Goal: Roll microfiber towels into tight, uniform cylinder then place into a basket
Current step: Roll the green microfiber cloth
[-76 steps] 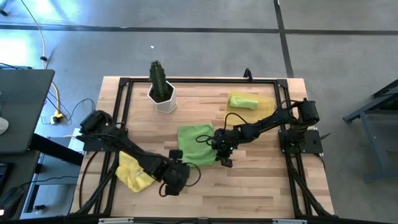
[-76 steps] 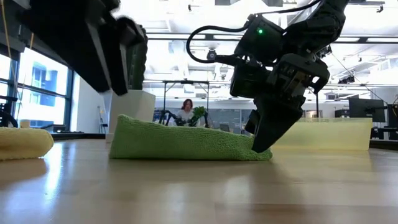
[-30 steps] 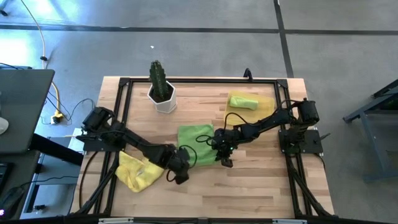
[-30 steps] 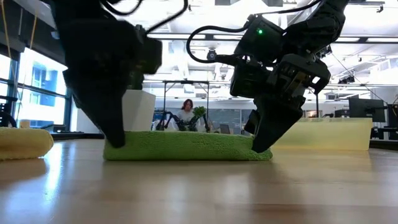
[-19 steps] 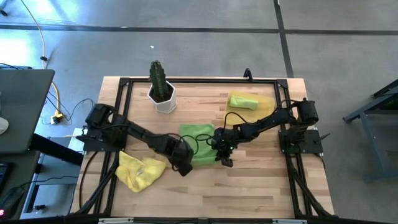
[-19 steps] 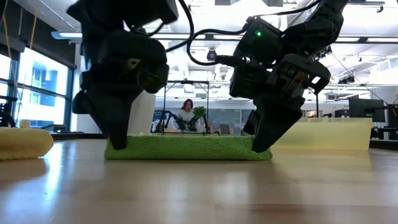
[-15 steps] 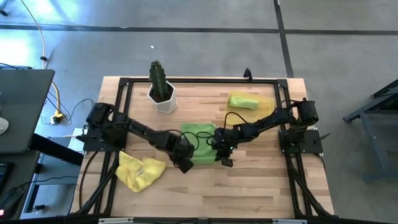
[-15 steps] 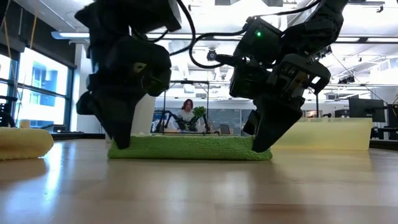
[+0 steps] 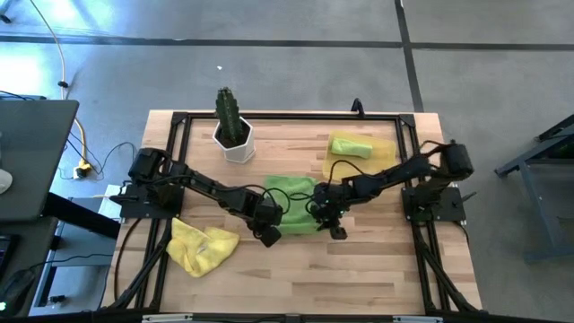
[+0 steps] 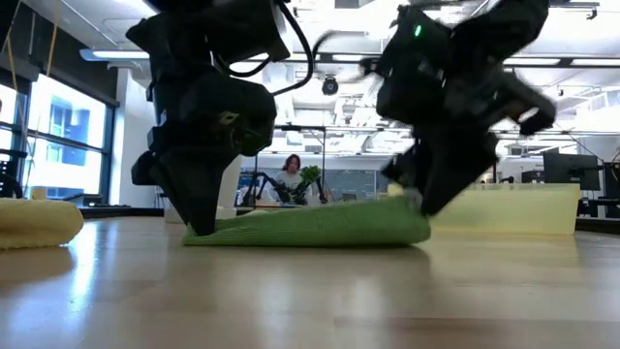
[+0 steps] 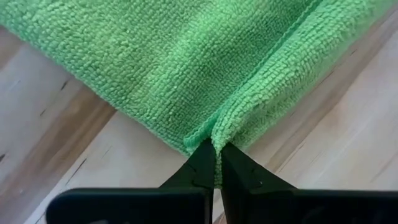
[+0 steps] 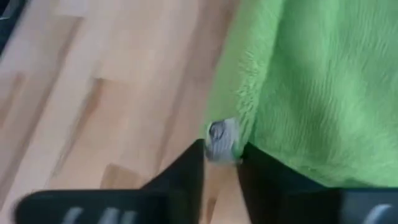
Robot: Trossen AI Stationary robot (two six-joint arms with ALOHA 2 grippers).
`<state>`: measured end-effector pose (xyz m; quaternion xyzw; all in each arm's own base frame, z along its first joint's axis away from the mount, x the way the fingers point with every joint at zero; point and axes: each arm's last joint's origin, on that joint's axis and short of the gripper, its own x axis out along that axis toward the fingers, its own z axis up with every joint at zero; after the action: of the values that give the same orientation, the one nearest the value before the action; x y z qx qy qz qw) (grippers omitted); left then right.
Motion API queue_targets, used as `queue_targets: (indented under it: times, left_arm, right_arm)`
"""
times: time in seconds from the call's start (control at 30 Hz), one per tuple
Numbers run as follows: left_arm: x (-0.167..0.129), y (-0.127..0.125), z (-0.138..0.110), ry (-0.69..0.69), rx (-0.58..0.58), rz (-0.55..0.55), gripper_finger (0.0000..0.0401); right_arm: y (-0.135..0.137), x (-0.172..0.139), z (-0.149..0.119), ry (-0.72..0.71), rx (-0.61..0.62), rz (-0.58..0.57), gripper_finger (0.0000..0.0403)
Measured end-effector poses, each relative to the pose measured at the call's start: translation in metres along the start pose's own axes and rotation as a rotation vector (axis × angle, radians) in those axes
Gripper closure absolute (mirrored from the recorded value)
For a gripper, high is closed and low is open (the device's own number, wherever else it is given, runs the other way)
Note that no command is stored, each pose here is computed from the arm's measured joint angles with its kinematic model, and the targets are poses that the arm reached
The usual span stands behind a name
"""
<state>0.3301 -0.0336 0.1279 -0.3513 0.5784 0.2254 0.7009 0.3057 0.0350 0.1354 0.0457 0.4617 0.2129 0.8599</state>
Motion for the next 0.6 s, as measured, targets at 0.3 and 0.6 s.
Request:
queue_targets:
  times: [0.3,0.6]
  left_arm:
    - [0.001,0.000,0.001,-0.004,0.018,-0.004,0.0401]
    - [0.001,0.000,0.001,-0.002,0.017,-0.004,0.0401]
  right_arm:
    - [0.049,0.002,0.010,-0.052,-0.456,0.026,0.0220]
    - [0.083,-0.003,-0.002,0.120,-0.603,-0.590,0.0242]
